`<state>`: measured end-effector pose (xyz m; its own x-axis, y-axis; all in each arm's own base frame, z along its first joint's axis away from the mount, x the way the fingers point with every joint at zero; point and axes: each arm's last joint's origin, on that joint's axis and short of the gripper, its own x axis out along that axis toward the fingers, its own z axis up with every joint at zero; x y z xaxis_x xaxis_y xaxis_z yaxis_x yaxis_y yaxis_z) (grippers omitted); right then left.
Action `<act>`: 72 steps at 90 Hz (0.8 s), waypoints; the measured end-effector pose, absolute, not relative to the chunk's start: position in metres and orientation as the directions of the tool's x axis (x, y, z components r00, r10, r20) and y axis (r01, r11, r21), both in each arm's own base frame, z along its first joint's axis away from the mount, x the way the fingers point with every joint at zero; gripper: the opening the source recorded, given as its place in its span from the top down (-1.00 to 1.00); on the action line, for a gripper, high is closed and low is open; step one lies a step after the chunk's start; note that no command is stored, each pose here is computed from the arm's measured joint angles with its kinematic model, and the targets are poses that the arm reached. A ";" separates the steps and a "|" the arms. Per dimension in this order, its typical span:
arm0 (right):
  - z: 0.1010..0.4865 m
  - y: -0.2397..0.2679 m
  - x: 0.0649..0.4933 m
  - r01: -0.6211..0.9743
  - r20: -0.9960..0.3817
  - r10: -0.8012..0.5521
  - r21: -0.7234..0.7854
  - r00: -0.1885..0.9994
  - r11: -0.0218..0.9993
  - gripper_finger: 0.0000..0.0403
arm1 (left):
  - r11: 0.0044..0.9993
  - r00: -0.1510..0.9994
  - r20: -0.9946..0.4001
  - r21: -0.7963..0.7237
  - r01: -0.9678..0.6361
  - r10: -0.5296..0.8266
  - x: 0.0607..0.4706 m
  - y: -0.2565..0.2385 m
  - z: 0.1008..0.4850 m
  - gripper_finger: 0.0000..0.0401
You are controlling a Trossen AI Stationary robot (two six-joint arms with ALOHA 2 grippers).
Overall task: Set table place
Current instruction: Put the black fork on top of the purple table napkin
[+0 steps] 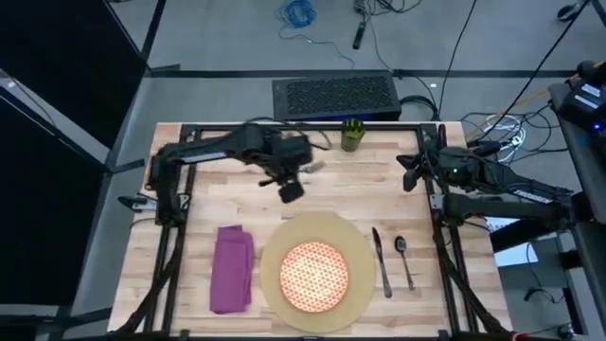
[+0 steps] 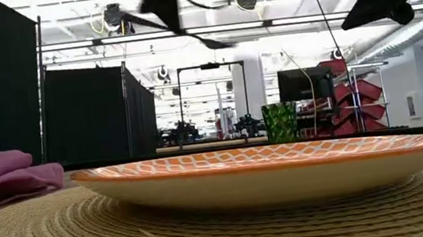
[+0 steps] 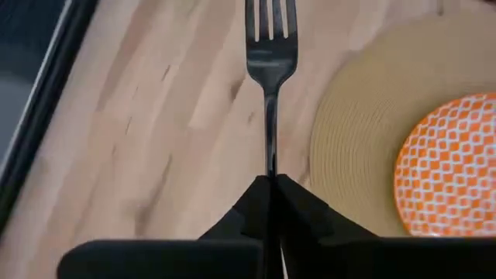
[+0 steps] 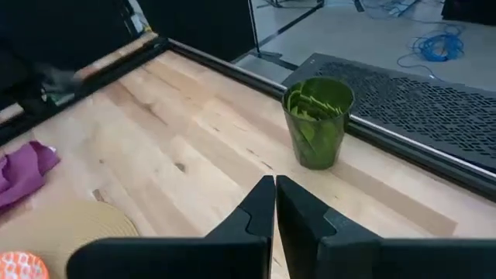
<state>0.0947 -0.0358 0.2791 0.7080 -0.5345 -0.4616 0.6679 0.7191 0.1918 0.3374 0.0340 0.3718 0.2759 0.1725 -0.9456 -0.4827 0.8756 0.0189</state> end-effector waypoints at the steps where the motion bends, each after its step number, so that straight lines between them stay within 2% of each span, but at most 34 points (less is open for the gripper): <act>1: 0.279 -0.036 0.095 0.666 -0.465 -0.532 0.189 0.708 0.721 1.00 | 0.869 0.276 -0.945 0.016 -0.495 0.174 0.334 0.032 0.372 1.00; 14: 0.276 -0.034 0.094 0.620 -0.498 -0.469 0.191 0.729 0.761 1.00 | 0.745 0.230 -0.951 0.001 -0.667 0.207 0.291 0.007 0.364 1.00; 31: 0.275 -0.032 0.095 0.557 -0.514 -0.402 0.187 0.758 0.809 1.00 | 0.527 0.236 -0.949 -0.093 -0.845 0.209 0.236 -0.037 0.325 1.00; 49: 0.275 -0.030 0.095 0.511 -0.519 -0.364 0.171 0.774 0.842 1.00 | 0.376 0.285 -0.949 -0.218 -0.901 0.135 0.211 -0.098 0.282 1.00; 72: 0.276 -0.029 0.097 0.455 -0.507 -0.318 0.171 0.801 0.874 1.00 | 0.173 0.201 -0.964 -0.172 -0.970 0.171 0.200 -0.158 0.246 1.00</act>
<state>0.0967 -0.0293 0.2765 0.8014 -0.3179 -0.5066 0.4550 0.8738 0.1714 0.1997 -0.1578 0.2462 0.2012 0.1714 -0.9644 -0.9698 0.1731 -0.1716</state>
